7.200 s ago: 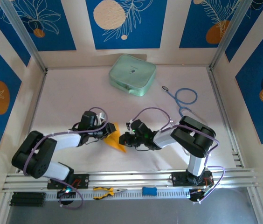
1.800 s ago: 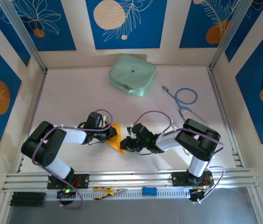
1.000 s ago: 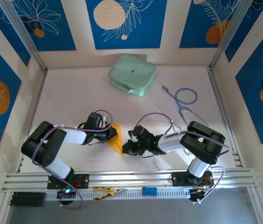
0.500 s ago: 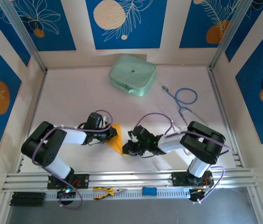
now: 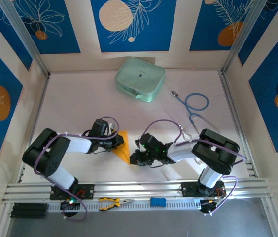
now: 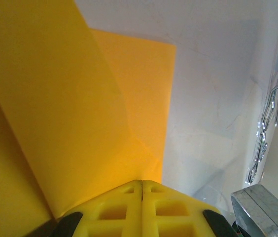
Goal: Fold a paper plane with a square sheet of paper (pick it up from the middle)
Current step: Perform the fourth fold on the wing at the bottom-center of the table.
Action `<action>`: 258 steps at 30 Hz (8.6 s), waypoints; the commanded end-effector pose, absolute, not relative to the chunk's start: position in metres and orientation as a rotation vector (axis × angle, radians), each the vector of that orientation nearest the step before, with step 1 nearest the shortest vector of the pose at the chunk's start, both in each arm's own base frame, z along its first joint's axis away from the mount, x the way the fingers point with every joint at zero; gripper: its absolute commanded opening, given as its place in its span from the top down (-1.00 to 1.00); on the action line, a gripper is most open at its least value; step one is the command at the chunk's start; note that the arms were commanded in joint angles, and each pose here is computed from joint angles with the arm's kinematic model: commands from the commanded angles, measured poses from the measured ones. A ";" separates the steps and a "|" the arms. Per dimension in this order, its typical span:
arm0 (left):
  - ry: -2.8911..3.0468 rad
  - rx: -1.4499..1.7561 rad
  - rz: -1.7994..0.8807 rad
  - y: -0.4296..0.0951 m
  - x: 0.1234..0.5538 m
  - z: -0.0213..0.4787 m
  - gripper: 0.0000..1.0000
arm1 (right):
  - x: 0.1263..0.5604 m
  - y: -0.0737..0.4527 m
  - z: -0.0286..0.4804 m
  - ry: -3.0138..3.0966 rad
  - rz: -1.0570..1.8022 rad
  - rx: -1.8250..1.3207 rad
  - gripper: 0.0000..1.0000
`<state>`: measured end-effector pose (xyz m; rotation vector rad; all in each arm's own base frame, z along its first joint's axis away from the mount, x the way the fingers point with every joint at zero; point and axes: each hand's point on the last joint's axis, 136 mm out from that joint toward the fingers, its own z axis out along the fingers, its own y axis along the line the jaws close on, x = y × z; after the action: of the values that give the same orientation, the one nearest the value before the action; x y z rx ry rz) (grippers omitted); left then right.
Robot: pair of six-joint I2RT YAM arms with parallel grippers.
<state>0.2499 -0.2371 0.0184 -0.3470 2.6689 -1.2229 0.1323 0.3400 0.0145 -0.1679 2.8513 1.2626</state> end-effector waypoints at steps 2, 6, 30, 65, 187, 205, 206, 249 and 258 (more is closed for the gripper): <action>2.714 -0.400 -1.146 -0.227 0.242 0.002 0.91 | 0.088 0.309 -0.014 3.092 1.126 -0.218 0.79; 2.714 -0.397 -1.149 -0.227 0.242 0.003 0.91 | 0.085 0.306 -0.020 3.120 1.100 -0.216 0.86; 2.714 -0.417 -1.142 -0.225 0.241 0.000 0.91 | 0.066 0.298 -0.019 3.177 1.039 -0.341 0.80; 2.689 -0.457 -1.152 -0.225 0.237 0.000 0.94 | 0.178 0.381 0.044 2.789 1.371 -0.122 0.88; 2.683 -0.191 -1.119 -0.239 0.237 0.033 0.99 | 0.167 0.334 -0.018 3.012 1.200 -0.025 0.94; 2.673 -0.347 -0.965 -0.199 0.273 0.008 1.00 | 0.159 0.327 -0.026 3.058 1.164 -0.031 0.94; 2.671 -0.351 -0.966 -0.197 0.276 0.008 1.00 | 0.158 0.326 -0.026 3.060 1.162 -0.034 0.95; 2.686 -0.212 -1.087 -0.221 0.262 0.029 0.92 | 0.162 0.330 -0.023 3.053 1.175 -0.042 0.96; 2.809 -0.345 -0.947 -0.199 0.243 -0.017 0.96 | 0.193 0.357 0.034 2.924 1.289 -0.126 0.92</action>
<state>0.2610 -0.2209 0.0164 -0.2516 2.7052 -1.1021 0.1903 0.3592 0.0189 -0.1057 2.9029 1.3347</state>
